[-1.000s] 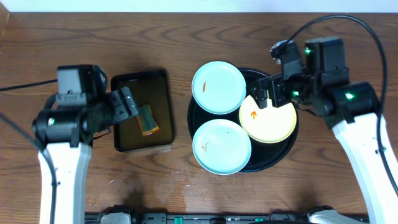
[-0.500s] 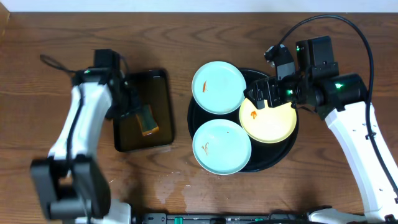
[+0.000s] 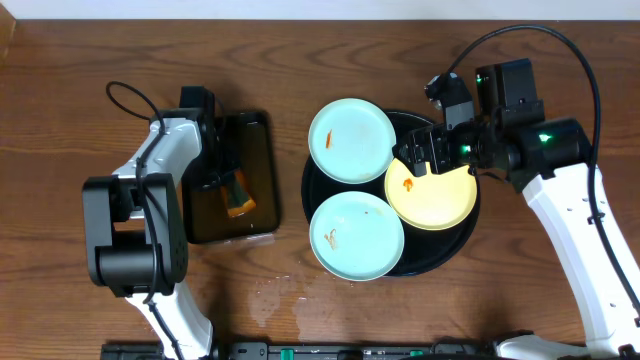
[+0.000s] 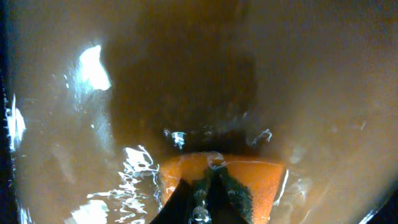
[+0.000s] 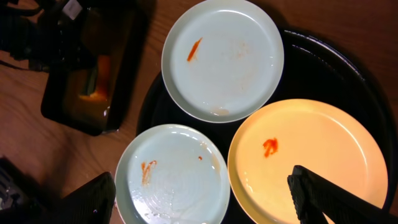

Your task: Clean dirty plates on tray and stack at the side

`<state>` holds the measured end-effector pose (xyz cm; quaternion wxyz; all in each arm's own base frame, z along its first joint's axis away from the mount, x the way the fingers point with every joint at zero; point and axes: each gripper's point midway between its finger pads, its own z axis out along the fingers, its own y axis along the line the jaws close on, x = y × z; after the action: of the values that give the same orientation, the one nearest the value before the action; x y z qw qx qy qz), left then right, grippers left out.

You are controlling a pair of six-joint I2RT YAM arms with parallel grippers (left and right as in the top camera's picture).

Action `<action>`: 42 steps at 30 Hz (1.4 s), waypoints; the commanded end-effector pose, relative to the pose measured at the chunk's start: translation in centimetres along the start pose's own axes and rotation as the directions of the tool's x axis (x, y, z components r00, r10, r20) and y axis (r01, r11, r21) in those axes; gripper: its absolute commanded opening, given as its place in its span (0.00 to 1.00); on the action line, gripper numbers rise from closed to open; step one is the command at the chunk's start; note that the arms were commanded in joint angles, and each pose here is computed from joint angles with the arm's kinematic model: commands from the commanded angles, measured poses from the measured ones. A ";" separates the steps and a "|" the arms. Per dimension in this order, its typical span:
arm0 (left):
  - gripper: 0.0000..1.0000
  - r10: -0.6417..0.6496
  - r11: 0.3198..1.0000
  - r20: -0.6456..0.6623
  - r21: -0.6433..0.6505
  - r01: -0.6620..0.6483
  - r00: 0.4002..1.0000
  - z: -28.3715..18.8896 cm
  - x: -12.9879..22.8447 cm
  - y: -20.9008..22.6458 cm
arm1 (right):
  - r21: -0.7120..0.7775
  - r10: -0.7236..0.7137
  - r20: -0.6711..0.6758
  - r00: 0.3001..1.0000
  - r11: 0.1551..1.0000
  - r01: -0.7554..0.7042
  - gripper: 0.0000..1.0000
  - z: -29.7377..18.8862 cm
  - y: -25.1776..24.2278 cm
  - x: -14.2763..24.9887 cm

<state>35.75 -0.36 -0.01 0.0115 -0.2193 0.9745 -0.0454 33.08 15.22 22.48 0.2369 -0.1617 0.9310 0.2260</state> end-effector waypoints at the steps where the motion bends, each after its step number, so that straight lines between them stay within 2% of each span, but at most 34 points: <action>1: 0.07 0.029 0.999 -0.080 -0.026 -0.031 0.996 1.6 1.5 0.6 | -0.009 0.007 0.010 1.000 1.000 -0.007 0.87 -0.4 0.2 -0.4; 3: 0.08 0.039 0.999 -0.066 -0.020 -0.040 0.997 0.2 1.3 0.4 | -0.009 0.007 0.009 1.000 1.000 -0.007 0.87 -0.4 0.2 -0.4; 4: 0.15 0.046 0.999 -0.052 -0.014 -0.047 0.998 -0.6 1.1 0.2 | -0.009 0.007 0.010 1.000 1.000 -0.007 0.87 -0.4 0.2 -0.4; 5: 0.29 0.057 0.998 -0.034 -0.007 -0.057 0.998 -1.5 0.9 0.1 | -0.009 0.007 0.010 1.000 1.000 -0.007 0.87 -0.4 0.2 -0.5; 7: 0.45 0.068 0.998 0.001 0.005 -0.068 0.998 -3.2 0.7 -0.1 | -0.009 0.007 0.010 1.000 1.000 -0.007 0.87 -0.4 0.2 -0.5; 8: 0.50 0.069 0.998 0.013 0.009 -0.069 0.998 -3.8 0.8 -0.2 | -0.009 0.007 0.009 1.000 1.000 -0.007 0.87 -0.4 0.2 -0.4; 10: 0.52 0.071 0.997 0.026 0.016 -0.071 0.997 -5.0 1.1 -0.3 | -0.009 0.008 0.008 1.000 1.000 -0.008 0.87 -0.4 0.2 -0.4; 14: 0.52 0.079 0.997 -0.013 0.003 -0.079 0.997 -5.2 2.6 -0.3 | -0.009 0.008 0.008 1.000 1.000 -0.007 0.87 -0.4 0.2 -0.4; 20: 0.50 0.143 0.989 -0.048 -0.024 -0.144 0.989 -1.8 5.0 -0.9 | -0.009 0.008 0.008 1.000 1.000 -0.008 0.87 -0.4 0.2 -0.4; 23: 0.42 0.168 0.983 -0.040 -0.070 -0.170 0.985 -0.3 5.6 -0.4 | -0.009 0.009 0.006 1.000 1.000 -0.009 0.87 -0.4 0.2 -0.3; 27: 0.24 0.175 0.978 -0.024 -0.109 -0.177 0.984 0.6 5.7 0.4 | -0.009 0.009 0.006 1.000 1.000 -0.009 0.87 -0.4 0.2 -0.4; 29: 0.07 0.176 0.978 -0.020 -0.107 -0.177 0.984 0.7 5.7 0.4 | -0.009 0.009 0.006 1.000 1.000 -0.009 0.87 -0.4 0.2 -0.3; 36: 0.09 0.178 0.981 0.040 -0.085 -0.174 0.983 -3.1 3.8 -1.0 | -0.009 0.009 0.006 1.000 1.000 -0.009 0.87 -0.4 0.2 -0.3; 37: 0.17 0.179 0.981 0.049 -0.082 -0.175 0.983 -3.8 3.6 -1.1 | -0.009 0.009 0.006 1.000 1.000 -0.009 0.87 -0.4 0.2 -0.3; 38: 0.29 0.183 0.981 0.057 -0.079 -0.178 0.981 -4.2 3.5 -1.2 | -0.009 0.009 0.005 1.000 1.000 -0.009 0.87 -0.4 0.2 -0.3; 41: 0.43 0.187 0.980 0.065 -0.077 -0.182 0.980 -4.6 3.5 -1.3 | -0.009 0.009 0.005 1.000 1.000 -0.009 0.87 -0.4 0.2 -0.3; 42: 0.45 0.187 0.980 0.062 -0.078 -0.182 0.980 -4.5 3.6 -1.2 | -0.009 0.009 0.005 1.000 1.000 -0.009 0.87 -0.4 0.2 -0.3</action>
<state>32.06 -2.93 3.23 0.0199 -0.1294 0.9914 -0.0040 32.89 15.18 22.36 0.2323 -0.1610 0.9323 0.2258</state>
